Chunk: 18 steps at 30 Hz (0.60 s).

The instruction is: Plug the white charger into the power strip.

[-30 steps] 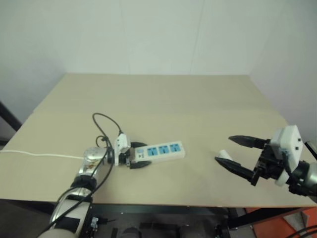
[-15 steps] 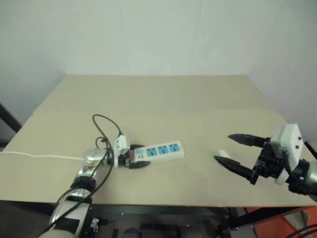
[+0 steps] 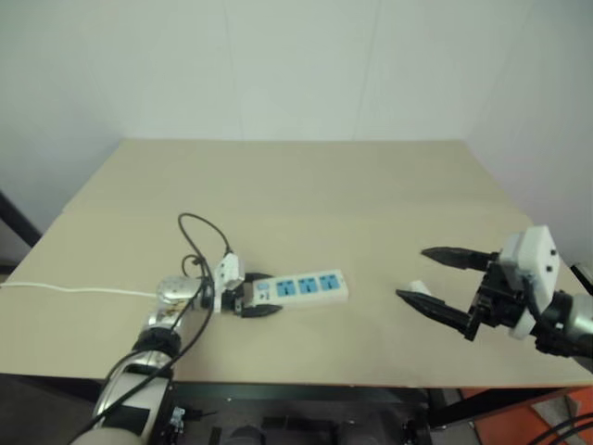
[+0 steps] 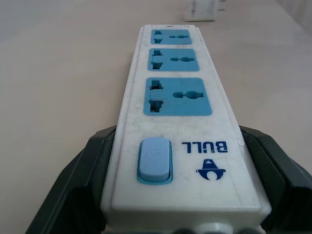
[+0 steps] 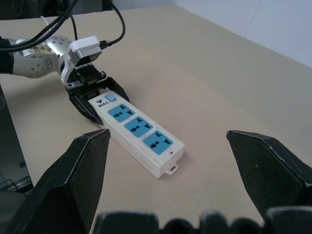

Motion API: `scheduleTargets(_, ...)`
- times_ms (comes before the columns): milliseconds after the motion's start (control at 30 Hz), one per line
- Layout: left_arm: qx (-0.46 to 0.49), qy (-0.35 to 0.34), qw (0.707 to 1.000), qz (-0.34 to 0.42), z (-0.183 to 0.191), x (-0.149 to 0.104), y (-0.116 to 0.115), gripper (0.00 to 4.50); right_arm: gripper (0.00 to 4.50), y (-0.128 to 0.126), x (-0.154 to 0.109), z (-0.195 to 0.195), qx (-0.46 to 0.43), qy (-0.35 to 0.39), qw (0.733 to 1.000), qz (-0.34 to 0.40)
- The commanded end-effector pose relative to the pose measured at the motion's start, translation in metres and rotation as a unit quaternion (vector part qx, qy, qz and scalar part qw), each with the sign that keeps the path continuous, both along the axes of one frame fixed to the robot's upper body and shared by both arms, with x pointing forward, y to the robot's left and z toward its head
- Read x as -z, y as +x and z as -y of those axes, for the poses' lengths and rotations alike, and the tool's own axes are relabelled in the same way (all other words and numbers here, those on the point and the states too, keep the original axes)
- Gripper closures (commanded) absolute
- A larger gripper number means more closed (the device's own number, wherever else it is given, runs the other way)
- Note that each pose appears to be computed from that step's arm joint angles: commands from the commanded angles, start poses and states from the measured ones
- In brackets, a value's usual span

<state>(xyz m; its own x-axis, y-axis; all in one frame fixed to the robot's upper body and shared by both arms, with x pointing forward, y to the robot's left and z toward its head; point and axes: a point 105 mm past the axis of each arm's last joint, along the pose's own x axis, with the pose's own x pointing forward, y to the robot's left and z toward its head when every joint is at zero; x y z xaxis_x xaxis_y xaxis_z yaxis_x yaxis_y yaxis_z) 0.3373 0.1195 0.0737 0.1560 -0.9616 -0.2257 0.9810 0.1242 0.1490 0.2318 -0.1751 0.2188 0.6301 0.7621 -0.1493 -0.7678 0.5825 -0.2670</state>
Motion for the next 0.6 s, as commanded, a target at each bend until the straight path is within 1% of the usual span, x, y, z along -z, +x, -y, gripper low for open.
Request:
scheduleTargets(33, 0.077, 0.018, 0.997, -0.012, 0.018, 0.008, -0.014, 1.20, 0.00, 0.004, -0.005, 0.002, -0.003, -0.015, 1.000, 0.009)
scheduleTargets(133, 0.106, 0.020, 0.994, -0.007, 0.025, 0.006, -0.018, 1.20, 0.00, 0.010, -0.004, 0.007, 0.005, -0.023, 1.000, 0.003)
scheduleTargets(267, 0.131, 0.030, 0.991, -0.005, 0.033, 0.007, -0.019, 1.20, 0.00, 0.025, -0.015, 0.013, 0.046, -0.010, 0.999, 0.002)
scheduleTargets(333, 0.126, 0.037, 0.991, -0.002, 0.034, 0.008, -0.016, 1.20, 0.00, 0.037, -0.019, 0.016, 0.083, -0.010, 0.996, -0.006)
scheduleTargets(433, 0.119, 0.042, 0.992, -0.005, 0.034, 0.010, -0.014, 1.20, 0.00, 0.054, -0.025, 0.021, 0.147, 0.003, 0.988, -0.045)
scheduleTargets(500, 0.118, 0.043, 0.992, -0.009, 0.034, 0.011, -0.013, 1.20, 0.00, 0.067, -0.028, 0.027, 0.197, 0.010, 0.977, -0.079)
scheduleTargets(600, 0.118, 0.042, 0.992, -0.018, 0.033, 0.013, -0.015, 1.20, 0.00, 0.094, -0.033, 0.045, 0.302, 0.012, 0.940, -0.157)
